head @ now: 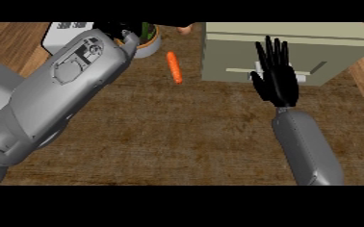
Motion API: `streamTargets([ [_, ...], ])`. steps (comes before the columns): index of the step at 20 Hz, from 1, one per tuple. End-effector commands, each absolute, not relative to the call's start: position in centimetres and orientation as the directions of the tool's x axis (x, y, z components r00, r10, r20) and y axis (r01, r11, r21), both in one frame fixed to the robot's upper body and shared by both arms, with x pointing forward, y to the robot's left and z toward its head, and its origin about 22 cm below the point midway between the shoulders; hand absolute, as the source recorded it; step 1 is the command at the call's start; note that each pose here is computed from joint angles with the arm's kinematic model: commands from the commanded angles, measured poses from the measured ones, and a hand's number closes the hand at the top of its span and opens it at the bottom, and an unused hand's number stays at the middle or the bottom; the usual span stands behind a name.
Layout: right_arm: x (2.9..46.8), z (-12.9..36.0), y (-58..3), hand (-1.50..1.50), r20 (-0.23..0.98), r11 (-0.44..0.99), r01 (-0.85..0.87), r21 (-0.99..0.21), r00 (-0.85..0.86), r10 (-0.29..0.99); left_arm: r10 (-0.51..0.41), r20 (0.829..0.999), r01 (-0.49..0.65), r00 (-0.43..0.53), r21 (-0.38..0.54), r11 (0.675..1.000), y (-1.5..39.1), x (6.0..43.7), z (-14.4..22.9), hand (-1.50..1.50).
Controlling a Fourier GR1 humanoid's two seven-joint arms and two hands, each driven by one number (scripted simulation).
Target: Pick up the can, place it into the drawer and close the drawer
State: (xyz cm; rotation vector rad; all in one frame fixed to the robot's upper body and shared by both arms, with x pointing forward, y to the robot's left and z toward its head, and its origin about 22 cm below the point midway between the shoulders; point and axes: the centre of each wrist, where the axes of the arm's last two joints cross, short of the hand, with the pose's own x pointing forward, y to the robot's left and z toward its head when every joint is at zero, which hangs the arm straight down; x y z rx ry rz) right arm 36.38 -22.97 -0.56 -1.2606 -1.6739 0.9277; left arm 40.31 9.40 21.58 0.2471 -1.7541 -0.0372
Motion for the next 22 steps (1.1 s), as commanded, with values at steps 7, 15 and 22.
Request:
streamTargets([
  [7, 41.1, 0.9, -21.2, -1.50, 0.182, 0.213, 0.417, -0.884, -0.112, 0.977, -0.199, 0.968, -0.135, -0.156, 0.178, 0.975, 12.9, 38.2, 19.8, -1.50],
  [15, 44.1, 5.9, -20.9, -1.50, 0.165, 0.186, 0.469, -0.863, -0.087, 0.982, -0.198, 0.970, -0.118, -0.138, 0.183, 0.976, 13.6, 37.1, 19.2, -1.50],
  [22, 45.7, 8.7, -20.7, -1.50, 0.181, 0.193, 0.474, -0.859, -0.071, 0.981, -0.202, 0.968, -0.107, -0.149, 0.188, 0.976, 13.9, 36.4, 18.2, -1.50],
])
